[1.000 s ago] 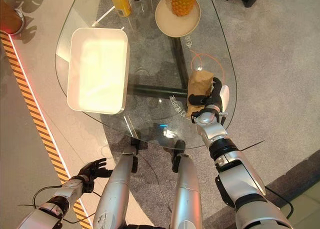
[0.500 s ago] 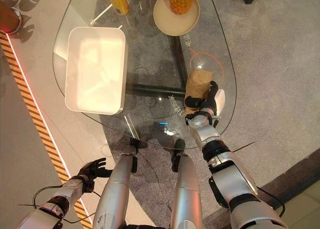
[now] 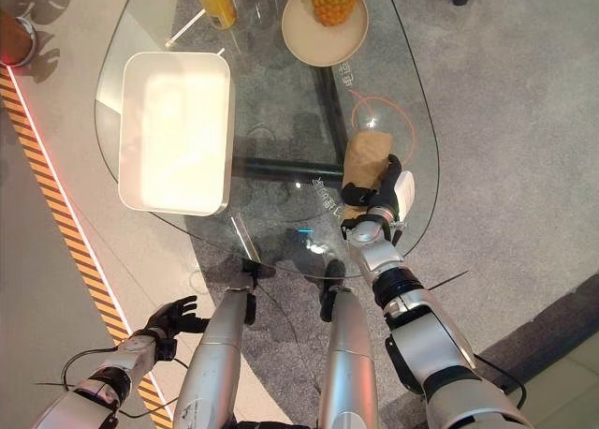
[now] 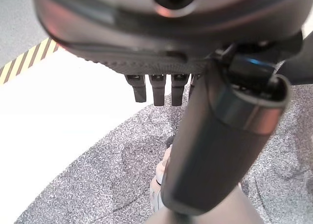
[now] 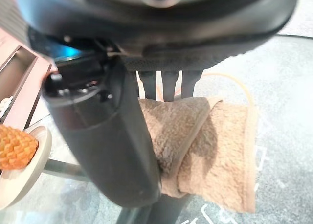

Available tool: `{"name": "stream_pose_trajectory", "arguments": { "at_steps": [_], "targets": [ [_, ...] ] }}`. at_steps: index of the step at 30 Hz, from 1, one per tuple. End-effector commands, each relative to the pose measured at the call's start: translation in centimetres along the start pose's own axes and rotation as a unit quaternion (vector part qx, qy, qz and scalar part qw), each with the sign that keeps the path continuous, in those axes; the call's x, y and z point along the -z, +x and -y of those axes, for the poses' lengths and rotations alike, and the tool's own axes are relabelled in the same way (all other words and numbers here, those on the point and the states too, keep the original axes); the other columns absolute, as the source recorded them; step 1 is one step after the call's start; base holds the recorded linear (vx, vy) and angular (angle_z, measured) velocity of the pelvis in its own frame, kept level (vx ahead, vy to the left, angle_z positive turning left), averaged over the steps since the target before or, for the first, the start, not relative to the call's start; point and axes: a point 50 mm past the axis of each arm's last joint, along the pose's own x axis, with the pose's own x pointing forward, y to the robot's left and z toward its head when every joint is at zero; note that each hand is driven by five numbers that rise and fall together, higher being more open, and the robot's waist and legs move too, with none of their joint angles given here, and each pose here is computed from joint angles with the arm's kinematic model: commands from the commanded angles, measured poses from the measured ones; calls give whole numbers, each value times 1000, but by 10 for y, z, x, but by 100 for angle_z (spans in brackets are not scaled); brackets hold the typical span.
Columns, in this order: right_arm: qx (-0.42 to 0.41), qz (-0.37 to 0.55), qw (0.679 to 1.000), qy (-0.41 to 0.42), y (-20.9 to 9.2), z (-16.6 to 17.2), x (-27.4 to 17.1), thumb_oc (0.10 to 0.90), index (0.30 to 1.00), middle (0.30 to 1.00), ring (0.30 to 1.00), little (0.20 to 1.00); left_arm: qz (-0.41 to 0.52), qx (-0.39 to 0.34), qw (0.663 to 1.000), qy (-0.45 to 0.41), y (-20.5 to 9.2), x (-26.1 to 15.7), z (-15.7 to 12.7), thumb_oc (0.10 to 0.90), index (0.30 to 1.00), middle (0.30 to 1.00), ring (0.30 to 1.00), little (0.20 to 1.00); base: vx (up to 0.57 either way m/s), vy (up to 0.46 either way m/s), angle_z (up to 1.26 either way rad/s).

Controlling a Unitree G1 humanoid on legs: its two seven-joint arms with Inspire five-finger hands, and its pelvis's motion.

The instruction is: Wipe the table with a cloth and put it in the basket.

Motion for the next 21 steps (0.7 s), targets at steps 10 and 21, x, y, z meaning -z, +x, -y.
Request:
{"name": "stream_pose_trajectory", "arguments": {
  "at_steps": [10, 21],
  "targets": [
    [24, -19, 998, -61, -11, 6, 43, 800, 900, 900, 900, 900, -30, 17, 999, -16, -2, 23, 21, 800, 900, 900, 900, 900, 0, 0, 0],
    [32, -27, 997, -71, -14, 8, 57, 800, 900, 900, 900, 900, -31, 17, 999, -15, -2, 22, 21, 800, 900, 900, 900, 900, 0, 0, 0]
  ]
}}
